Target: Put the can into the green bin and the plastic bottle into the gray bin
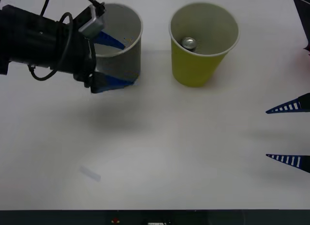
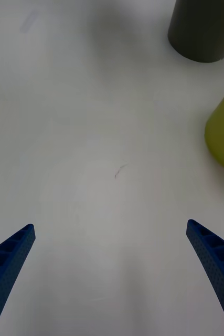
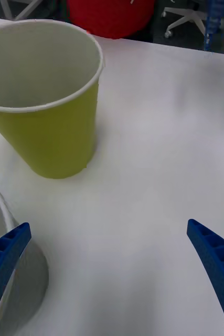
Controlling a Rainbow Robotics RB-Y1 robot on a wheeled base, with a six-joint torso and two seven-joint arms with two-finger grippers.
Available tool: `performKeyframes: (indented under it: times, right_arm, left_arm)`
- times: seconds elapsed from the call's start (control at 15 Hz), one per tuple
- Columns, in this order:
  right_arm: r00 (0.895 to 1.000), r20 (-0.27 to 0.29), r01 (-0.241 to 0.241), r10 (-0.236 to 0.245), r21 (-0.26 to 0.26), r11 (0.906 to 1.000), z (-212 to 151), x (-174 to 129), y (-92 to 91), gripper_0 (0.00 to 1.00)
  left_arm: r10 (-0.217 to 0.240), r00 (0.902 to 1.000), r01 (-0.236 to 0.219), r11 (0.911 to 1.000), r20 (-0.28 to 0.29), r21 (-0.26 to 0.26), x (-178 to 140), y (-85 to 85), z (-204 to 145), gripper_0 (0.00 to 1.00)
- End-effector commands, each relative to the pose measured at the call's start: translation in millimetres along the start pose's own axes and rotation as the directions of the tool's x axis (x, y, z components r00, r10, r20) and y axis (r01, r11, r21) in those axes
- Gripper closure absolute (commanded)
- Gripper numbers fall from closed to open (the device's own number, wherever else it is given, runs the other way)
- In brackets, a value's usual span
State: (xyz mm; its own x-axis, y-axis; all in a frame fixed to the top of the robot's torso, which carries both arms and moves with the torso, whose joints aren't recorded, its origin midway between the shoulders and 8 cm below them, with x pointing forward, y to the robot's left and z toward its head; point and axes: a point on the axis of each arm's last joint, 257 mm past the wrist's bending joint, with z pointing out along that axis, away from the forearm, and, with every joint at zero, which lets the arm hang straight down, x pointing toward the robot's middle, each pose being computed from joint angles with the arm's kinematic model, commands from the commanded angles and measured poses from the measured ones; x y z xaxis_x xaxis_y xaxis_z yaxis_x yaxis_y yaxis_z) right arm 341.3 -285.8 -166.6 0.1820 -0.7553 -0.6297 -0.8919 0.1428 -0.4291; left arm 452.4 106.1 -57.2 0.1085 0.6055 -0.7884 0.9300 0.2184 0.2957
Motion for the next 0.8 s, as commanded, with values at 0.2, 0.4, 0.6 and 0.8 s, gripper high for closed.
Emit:
performKeyframes:
  times: [0.2,0.4,0.6,0.8]
  right_arm:
    - [1.000,0.000,0.000,0.000,0.000,1.0000,0,0,0.0,0.00]
    - [1.000,0.000,0.000,0.000,0.000,1.0000,0,0,0.0,0.00]
    - [1.000,0.000,0.000,0.000,0.000,1.0000,0,0,0.0,0.00]
    - [1.000,0.000,0.000,0.000,0.000,1.0000,0,0,0.0,0.00]
  left_arm:
    - [0.044,0.9990,-0.044,0.9990,0.001,0.002,51,-38.7,-28,0.00]
    - [0.066,0.9978,-0.066,0.9974,0.010,0.029,81,-61.3,-42,0.00]
    - [0.077,0.9970,-0.077,0.9957,0.011,0.051,101,-78.1,-62,0.00]
    - [0.070,0.9975,-0.070,0.9960,-0.004,0.055,119,-89.4,-81,0.00]
